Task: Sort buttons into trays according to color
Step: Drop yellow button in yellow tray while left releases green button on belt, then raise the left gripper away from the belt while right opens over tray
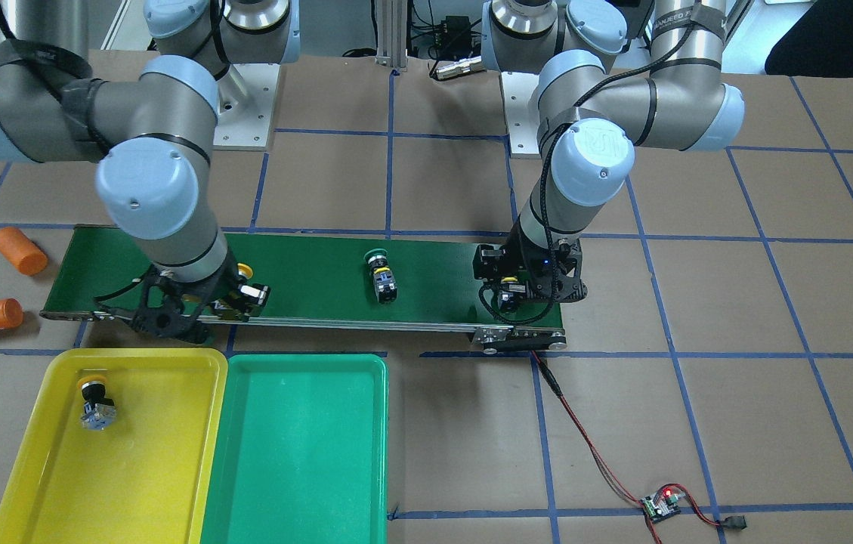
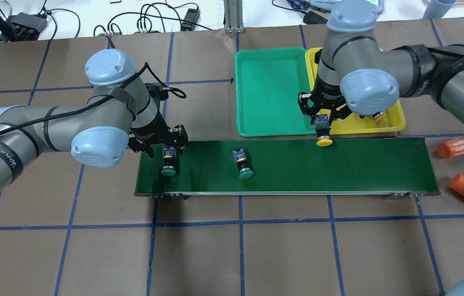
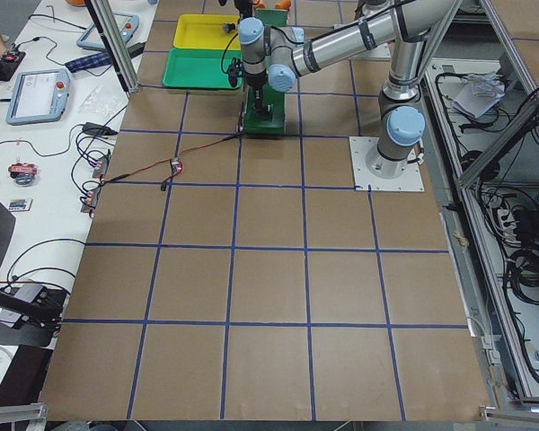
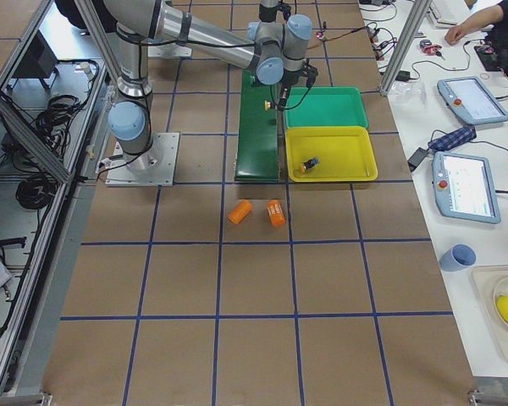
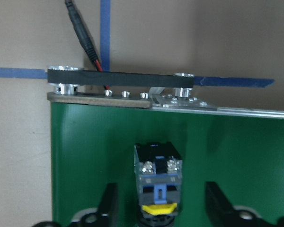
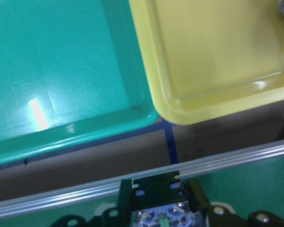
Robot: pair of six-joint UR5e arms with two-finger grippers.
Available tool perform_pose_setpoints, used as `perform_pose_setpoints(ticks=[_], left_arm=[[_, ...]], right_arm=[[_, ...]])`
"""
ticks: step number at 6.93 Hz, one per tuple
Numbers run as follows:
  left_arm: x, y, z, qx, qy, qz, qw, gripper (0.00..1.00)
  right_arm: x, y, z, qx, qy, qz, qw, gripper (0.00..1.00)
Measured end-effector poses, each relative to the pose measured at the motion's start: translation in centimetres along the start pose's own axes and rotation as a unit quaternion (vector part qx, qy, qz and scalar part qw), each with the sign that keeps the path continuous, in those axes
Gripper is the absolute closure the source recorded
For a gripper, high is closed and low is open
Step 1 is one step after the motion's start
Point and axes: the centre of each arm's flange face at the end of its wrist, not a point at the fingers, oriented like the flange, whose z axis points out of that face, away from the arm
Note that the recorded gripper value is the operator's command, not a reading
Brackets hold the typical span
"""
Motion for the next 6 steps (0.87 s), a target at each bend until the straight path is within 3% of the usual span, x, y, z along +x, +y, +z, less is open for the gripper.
perform_pose_setpoints(ticks=[2,3,4,5,6], left_arm=[[0.2,0.5,-2.8,0.014,0.002,0.001,0.9999,0.0],[-0.1,0.5,-5.6,0.014,0.002,-0.002,0.9999,0.0],[-1.0,0.3,-9.3,0.008,0.001,-0.008,0.9999,0.0],[-2.3,0.4,-13.4,-0.001,-0.007,-0.008,0.9999,0.0],[-3.9,1.0,-16.9,-0.009,-0.019,0.004,0.9998,0.0]], right_arm=[[4.0,-5.1,1.8,0.035,0.0,-0.015,0.9993,1.0],[4.7,-7.3,4.0,0.056,0.012,-0.022,0.9981,1.0],[5.0,-8.9,6.3,0.063,0.026,-0.033,0.9971,0.7],[5.1,-9.7,7.6,0.069,0.032,-0.039,0.9964,0.12],[5.0,-10.1,8.1,0.078,0.033,-0.04,0.9956,0.0]])
